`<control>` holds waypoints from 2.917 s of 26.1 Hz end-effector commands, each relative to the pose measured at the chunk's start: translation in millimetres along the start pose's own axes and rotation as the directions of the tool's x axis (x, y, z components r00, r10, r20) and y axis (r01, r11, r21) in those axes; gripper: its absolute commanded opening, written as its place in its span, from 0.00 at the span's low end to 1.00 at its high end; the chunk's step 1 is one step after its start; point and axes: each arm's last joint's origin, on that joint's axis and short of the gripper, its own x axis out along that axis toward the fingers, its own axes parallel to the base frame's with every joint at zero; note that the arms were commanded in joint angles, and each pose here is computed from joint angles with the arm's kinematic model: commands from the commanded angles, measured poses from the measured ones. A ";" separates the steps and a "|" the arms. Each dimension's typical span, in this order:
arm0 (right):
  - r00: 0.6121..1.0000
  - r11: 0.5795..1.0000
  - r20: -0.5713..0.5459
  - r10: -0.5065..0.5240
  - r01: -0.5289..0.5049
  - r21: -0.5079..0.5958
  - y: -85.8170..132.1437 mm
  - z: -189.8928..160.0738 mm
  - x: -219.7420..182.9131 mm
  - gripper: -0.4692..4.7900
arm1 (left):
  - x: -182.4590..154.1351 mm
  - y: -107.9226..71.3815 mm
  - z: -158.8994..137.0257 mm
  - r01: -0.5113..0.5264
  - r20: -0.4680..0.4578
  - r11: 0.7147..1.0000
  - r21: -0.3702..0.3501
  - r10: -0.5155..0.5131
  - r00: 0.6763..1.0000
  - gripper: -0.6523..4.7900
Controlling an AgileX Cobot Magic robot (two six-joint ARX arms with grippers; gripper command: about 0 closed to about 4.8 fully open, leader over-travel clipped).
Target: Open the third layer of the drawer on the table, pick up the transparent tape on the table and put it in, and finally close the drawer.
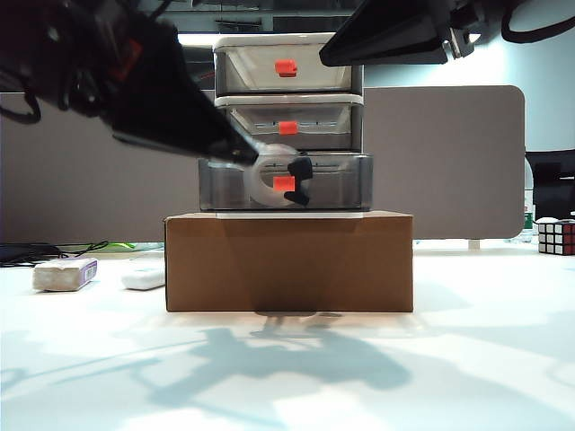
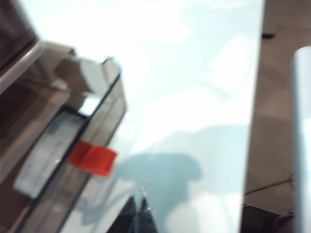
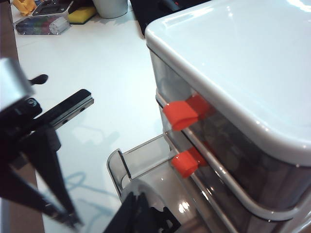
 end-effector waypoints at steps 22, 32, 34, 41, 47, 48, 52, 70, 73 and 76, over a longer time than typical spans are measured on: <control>0.999 1.000 -0.037 -0.021 0.021 -0.003 0.9 -2.0 -2.4 0.08 | 31.7 29.9 10.3 -0.415 0.160 0.908 0.059 0.401 0.902 0.11; 0.980 0.982 -0.055 -0.190 0.189 -0.016 13.5 4.1 -36.6 0.08 | -55.0 -7.7 30.9 -0.387 0.182 0.921 0.037 0.374 0.909 0.11; 0.968 0.969 -0.040 -0.249 0.248 -0.024 17.6 5.6 -47.9 0.08 | -75.3 -16.4 26.8 -0.435 0.169 0.901 -0.012 0.430 0.887 0.11; 0.884 0.886 0.084 -0.460 0.463 -0.028 34.7 -23.7 -89.1 0.08 | -96.6 -39.6 -28.8 -0.526 0.239 0.817 -0.236 0.573 0.784 0.11; 0.859 0.872 0.173 -0.482 0.489 0.001 43.1 -56.5 -101.4 0.08 | -93.6 -47.7 -57.3 -0.509 0.292 0.813 -0.283 0.578 0.762 0.11; 0.858 0.871 0.176 -0.483 0.491 0.001 43.7 -61.1 -102.0 0.08 | -93.2 -48.5 -60.0 -0.502 0.296 0.813 -0.294 0.577 0.761 0.11; 0.837 0.855 0.196 -0.510 0.519 0.009 44.7 -80.8 -103.0 0.08 | -90.5 -50.7 -71.0 -0.489 0.306 0.810 -0.324 0.579 0.756 0.11; 0.809 0.840 0.242 -0.536 0.539 0.059 41.5 -147.8 -89.1 0.08 | -78.7 -52.7 -102.1 -0.522 0.277 0.755 -0.398 0.641 0.716 0.11; 0.807 0.834 0.224 -0.547 0.549 0.056 41.6 -152.9 -90.1 0.08 | -81.5 -48.3 -103.6 -0.587 0.245 0.692 -0.421 0.710 0.661 0.11; 0.789 0.813 0.216 -0.575 0.580 0.043 39.5 -153.8 -91.7 0.08 | -84.7 -43.1 -105.8 -0.613 0.229 0.663 -0.430 0.737 0.636 0.11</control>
